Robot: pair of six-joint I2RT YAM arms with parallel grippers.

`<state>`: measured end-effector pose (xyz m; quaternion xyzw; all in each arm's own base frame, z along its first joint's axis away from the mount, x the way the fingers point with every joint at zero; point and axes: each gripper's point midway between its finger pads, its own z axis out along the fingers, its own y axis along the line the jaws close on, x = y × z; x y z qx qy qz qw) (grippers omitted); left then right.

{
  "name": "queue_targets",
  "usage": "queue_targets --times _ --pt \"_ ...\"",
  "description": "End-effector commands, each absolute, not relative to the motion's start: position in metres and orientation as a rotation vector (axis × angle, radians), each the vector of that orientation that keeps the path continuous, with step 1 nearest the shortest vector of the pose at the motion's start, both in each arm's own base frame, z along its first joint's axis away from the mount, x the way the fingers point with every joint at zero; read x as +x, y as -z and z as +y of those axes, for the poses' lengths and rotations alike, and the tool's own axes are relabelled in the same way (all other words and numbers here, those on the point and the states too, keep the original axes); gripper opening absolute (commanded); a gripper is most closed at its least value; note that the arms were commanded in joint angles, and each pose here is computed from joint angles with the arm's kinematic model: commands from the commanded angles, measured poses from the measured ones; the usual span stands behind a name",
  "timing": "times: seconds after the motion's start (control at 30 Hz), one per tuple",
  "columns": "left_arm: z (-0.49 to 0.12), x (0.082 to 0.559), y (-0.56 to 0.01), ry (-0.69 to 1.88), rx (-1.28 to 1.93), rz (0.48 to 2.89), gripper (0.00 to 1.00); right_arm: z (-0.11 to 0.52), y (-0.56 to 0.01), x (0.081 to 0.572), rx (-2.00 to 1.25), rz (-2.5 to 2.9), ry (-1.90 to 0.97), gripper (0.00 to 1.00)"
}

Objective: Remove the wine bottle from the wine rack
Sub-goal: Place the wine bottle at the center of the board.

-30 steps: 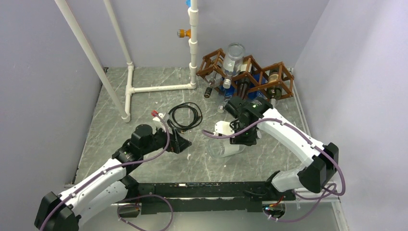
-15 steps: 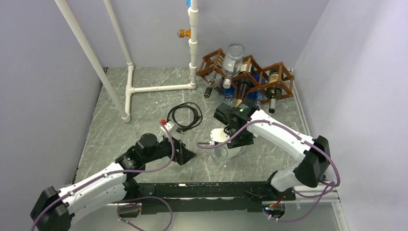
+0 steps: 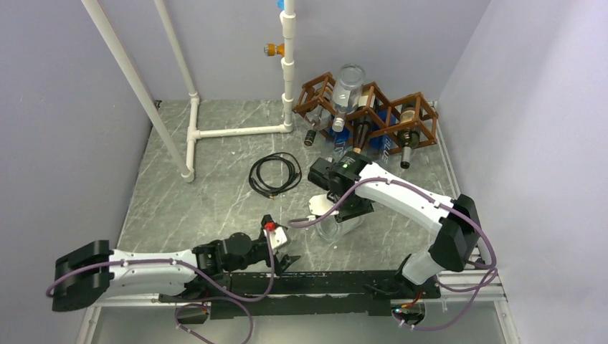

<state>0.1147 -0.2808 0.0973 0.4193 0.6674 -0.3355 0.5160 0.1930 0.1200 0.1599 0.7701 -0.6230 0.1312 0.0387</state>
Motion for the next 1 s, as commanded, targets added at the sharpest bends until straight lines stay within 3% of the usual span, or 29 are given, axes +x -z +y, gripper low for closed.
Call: queue_targets --times 0.0,0.33,0.97 --pt "-0.286 0.14 -0.116 0.533 0.994 1.472 1.0 0.123 -0.178 0.203 2.385 -1.901 -0.521 0.06" --pt "-0.31 0.141 -0.094 0.32 1.059 1.473 0.99 0.137 -0.177 0.202 2.408 -1.87 -0.537 0.2" --pt "-0.317 0.132 -0.085 0.381 1.045 1.468 0.99 0.162 -0.178 0.193 2.467 -1.884 -0.424 0.57"
